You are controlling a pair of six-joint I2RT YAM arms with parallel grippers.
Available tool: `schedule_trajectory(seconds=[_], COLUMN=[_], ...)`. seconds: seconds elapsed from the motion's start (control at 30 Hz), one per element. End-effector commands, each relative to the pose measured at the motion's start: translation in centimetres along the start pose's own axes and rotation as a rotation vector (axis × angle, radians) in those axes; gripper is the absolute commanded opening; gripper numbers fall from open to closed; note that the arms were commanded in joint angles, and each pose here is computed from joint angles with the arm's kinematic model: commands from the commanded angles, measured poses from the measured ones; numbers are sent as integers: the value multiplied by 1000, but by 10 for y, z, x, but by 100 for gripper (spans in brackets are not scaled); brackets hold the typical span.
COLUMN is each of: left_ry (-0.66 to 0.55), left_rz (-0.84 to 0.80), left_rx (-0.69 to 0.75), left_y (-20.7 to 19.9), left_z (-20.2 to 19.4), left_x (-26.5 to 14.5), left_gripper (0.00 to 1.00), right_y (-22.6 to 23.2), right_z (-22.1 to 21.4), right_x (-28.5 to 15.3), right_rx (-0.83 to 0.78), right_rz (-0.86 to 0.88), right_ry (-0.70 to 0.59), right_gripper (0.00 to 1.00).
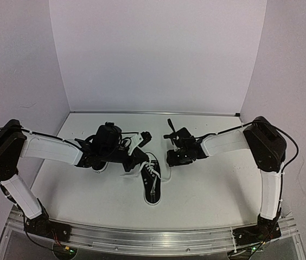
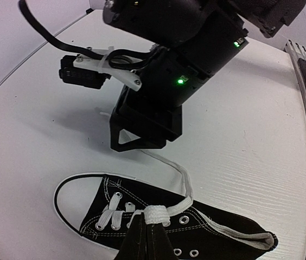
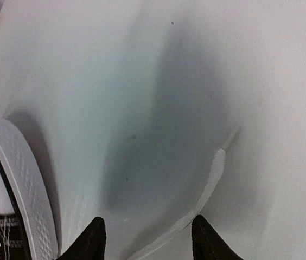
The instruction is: Tie the shoes
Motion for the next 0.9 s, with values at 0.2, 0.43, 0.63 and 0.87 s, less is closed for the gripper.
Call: schedule_trajectory(seconds=[0.2,0.43,0.63,0.87], left_ry=[-90,-133,-140,-142], left_rz=[-42,-36,-25,-26], left_rx=[79,112,125,127], left_y=[-6,-8,-9,-10], left_z=[2,-4,-11,-13], left_x=[-3,-11,-16,-19], left_gripper=[0,0,0,0], right_y=[6,29,64,111], right_z=[2,93,143,149], right_x=[4,-75,-94,-106], right_rx=[-64,-76,-113,-181], right_rz=[-17,157,392,583], right_ry=[62,-211,-308,-302], right_gripper=[0,0,2,45])
Point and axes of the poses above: each gripper's point midway between its finger pads, its own x axis out along the fingers, its own y axis along the line the jaws close on, z = x × y, the point moved 9 cm from there along -x, back along the fingers, and after that the axes turned 11 degrees about -x, right-handed, at the moved point
